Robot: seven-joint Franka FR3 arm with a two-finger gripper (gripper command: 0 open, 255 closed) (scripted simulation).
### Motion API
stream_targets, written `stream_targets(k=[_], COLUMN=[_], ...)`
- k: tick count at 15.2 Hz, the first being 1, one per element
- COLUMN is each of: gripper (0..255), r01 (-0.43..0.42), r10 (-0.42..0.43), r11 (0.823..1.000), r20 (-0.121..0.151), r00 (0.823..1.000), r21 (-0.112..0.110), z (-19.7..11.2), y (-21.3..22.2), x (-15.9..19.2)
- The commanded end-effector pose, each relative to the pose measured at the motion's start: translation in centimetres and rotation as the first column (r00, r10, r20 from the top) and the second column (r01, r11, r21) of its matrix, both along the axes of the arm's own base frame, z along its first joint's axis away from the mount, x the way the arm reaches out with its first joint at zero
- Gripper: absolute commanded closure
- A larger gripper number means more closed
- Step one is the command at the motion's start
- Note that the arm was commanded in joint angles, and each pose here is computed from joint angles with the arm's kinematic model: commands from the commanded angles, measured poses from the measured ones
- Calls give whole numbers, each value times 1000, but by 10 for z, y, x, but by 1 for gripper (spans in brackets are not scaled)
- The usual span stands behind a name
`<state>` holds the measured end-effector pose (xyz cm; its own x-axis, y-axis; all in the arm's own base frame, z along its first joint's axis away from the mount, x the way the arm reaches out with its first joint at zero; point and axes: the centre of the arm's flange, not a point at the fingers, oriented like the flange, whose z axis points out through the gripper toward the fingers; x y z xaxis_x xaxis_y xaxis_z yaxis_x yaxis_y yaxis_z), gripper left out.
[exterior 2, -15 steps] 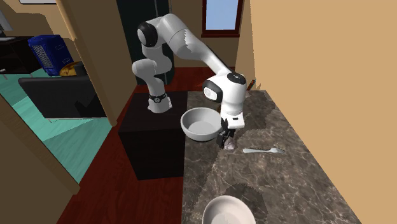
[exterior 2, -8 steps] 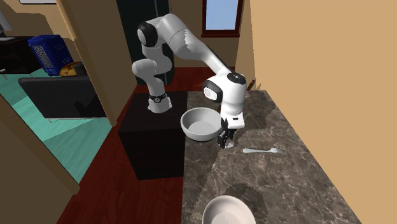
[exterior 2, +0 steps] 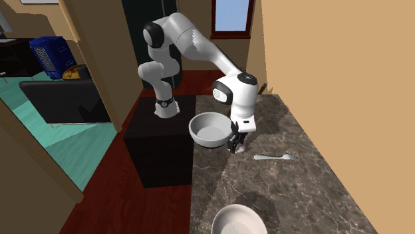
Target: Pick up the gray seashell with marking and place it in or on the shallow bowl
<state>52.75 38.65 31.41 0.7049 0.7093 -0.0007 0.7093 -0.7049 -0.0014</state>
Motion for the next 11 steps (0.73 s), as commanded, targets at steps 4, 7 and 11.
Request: stream_targets(k=[4, 7, 11], gripper=[255, 255, 255], r01=[0, 0, 0], r10=[0, 0, 0], r11=[1000, 1000, 1000], r20=[0, 0, 0], r00=[1000, 1000, 1000], r21=[0, 0, 0], z=[26, 42, 63], y=[1, 1, 1], x=[0, 0, 0])
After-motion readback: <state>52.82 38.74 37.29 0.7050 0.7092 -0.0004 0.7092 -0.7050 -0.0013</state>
